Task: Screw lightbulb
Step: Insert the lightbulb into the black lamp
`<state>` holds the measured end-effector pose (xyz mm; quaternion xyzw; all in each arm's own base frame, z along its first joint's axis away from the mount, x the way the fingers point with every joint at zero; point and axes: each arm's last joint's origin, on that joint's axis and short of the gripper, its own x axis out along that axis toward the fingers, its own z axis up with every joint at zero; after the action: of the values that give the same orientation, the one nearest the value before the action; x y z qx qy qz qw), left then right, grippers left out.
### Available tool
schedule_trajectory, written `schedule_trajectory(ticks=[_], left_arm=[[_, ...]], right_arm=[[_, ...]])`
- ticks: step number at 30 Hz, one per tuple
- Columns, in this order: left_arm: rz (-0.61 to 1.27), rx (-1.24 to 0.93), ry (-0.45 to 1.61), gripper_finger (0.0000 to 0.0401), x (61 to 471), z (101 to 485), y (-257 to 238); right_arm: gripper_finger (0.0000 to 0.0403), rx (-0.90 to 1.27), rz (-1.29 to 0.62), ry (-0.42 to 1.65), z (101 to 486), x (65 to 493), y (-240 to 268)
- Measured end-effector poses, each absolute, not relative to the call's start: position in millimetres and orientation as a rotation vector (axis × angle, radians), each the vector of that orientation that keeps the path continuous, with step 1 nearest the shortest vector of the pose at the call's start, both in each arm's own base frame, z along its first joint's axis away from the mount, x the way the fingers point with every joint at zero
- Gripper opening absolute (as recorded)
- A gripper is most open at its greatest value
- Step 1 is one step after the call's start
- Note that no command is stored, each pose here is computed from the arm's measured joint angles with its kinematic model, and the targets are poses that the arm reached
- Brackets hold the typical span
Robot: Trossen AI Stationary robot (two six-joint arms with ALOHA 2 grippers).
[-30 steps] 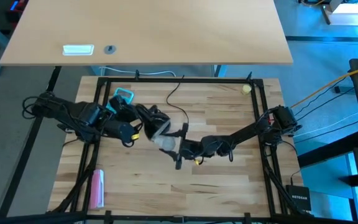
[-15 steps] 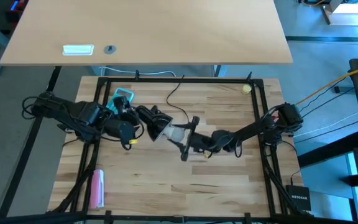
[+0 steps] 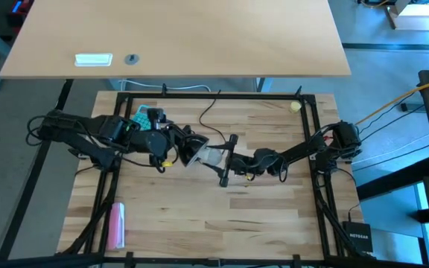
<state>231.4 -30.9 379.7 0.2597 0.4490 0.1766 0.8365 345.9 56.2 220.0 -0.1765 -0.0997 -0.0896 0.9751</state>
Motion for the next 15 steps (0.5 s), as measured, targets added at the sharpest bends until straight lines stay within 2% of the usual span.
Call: schedule_trajectory(ticks=[15], left_arm=[[0.321, 0.56, 0.972, 0.0361, 230.3, 378.4, -32.8]], right_arm=[[0.0269, -0.341, -0.183, -0.189, 218.7, 346.6, 54.1]])
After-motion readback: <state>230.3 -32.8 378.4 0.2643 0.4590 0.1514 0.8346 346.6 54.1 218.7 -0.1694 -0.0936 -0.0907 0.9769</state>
